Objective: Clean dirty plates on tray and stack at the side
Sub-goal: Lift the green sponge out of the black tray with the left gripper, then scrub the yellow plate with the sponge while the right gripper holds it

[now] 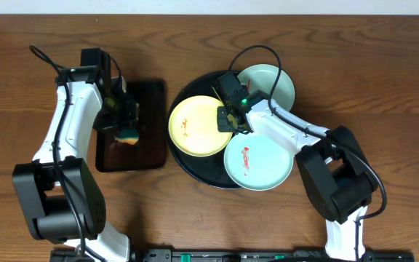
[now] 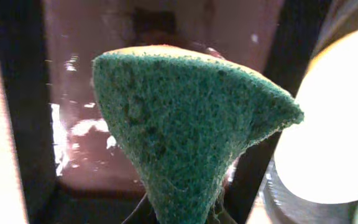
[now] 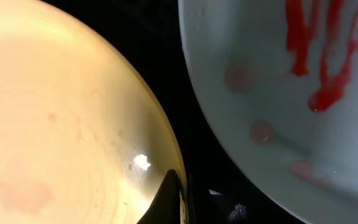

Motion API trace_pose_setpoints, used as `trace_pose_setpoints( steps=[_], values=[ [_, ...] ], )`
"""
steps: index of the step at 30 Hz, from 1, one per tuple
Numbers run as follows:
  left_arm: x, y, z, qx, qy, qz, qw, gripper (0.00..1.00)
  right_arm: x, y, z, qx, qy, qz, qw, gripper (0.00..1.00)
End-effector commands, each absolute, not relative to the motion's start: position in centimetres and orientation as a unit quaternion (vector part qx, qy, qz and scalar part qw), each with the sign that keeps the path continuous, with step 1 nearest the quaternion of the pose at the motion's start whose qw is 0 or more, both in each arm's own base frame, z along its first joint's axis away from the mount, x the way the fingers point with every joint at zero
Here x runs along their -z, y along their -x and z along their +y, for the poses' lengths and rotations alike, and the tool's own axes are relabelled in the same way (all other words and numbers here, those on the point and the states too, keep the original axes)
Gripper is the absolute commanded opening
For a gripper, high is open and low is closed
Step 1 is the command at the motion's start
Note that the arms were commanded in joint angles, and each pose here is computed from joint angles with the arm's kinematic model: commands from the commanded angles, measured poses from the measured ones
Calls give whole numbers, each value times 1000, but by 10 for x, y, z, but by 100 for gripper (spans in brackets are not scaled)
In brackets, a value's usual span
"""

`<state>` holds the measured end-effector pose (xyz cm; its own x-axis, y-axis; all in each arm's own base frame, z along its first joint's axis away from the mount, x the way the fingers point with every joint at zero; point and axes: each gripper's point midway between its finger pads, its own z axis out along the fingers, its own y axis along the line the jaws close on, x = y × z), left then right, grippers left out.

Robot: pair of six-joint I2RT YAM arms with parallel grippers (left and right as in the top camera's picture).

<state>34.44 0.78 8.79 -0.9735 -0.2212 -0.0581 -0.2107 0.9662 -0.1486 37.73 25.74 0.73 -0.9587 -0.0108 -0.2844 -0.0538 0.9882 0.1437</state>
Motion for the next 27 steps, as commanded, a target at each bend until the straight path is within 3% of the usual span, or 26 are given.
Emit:
trace_pose_setpoints(
  steps=[1,13,27],
  values=[
    [-103,-352,-9,109,127,984,54,7,12,-357,280,-105,49,988,100,1],
    [-101,-349,-51,123,115,985,43,7,10,-353,286,-148,44,985,72,1],
    [-64,-365,-81,27,150,985,87,8,11,-353,278,-142,36,987,64,1]
  ],
)
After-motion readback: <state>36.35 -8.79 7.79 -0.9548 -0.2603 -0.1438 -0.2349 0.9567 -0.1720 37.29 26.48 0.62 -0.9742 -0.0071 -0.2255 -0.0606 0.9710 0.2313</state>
